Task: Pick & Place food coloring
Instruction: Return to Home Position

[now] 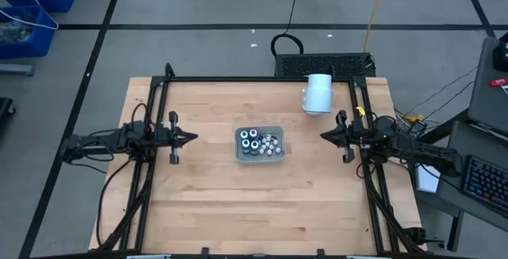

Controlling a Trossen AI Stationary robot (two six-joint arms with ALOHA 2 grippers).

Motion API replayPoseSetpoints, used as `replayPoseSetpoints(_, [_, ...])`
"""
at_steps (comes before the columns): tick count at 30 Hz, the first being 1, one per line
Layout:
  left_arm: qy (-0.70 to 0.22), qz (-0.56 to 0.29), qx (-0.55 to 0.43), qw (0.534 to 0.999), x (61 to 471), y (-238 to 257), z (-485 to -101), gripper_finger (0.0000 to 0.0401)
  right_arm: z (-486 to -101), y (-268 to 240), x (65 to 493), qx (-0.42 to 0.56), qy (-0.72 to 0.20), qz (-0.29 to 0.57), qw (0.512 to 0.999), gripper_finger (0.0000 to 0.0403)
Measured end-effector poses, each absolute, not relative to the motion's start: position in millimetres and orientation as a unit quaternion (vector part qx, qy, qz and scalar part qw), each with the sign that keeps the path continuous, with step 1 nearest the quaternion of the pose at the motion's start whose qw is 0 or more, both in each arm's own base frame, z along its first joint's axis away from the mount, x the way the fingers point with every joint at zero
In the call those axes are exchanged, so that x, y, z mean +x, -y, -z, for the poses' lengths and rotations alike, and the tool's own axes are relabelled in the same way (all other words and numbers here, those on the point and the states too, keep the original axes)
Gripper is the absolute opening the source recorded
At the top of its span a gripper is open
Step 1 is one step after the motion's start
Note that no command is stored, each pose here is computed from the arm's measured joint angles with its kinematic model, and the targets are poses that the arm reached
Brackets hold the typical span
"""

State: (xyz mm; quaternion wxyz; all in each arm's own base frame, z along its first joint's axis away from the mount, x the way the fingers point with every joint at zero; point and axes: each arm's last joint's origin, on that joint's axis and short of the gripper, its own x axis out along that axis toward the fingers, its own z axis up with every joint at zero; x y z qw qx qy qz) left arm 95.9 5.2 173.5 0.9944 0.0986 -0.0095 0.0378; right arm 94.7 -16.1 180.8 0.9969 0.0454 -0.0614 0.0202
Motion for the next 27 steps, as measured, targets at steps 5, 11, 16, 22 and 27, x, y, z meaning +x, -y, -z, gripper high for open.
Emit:
replayPoseSetpoints(5, [0.030, -0.030, 0.097, 0.994, 96, -3, -177, 0.0000, -178, 6, 97, 0.042, 0.049, -0.029, 0.997, 0.0000])
replayPoseSetpoints(11, [0.034, -0.025, 0.099, 0.994, 96, -2, -178, 0.0000, -175, -2, 96, 0.000, 0.027, -0.051, 0.998, 0.0000])
replayPoseSetpoints(16, [0.023, -0.024, 0.083, 0.996, 96, -2, -176, 0.0000, -182, -1, 94, -0.016, 0.025, -0.034, 0.999, 0.0000])
replayPoseSetpoints(22, [0.001, -0.038, 0.073, 0.997, 96, -3, -172, 0.0000, -174, 1, 94, -0.020, -0.013, -0.001, 1.000, 0.0000])
replayPoseSetpoints(27, [-0.001, -0.038, 0.074, 0.997, 96, -3, -172, 0.0000, -167, 1, 96, -0.011, -0.013, 0.004, 1.000, 0.0000])
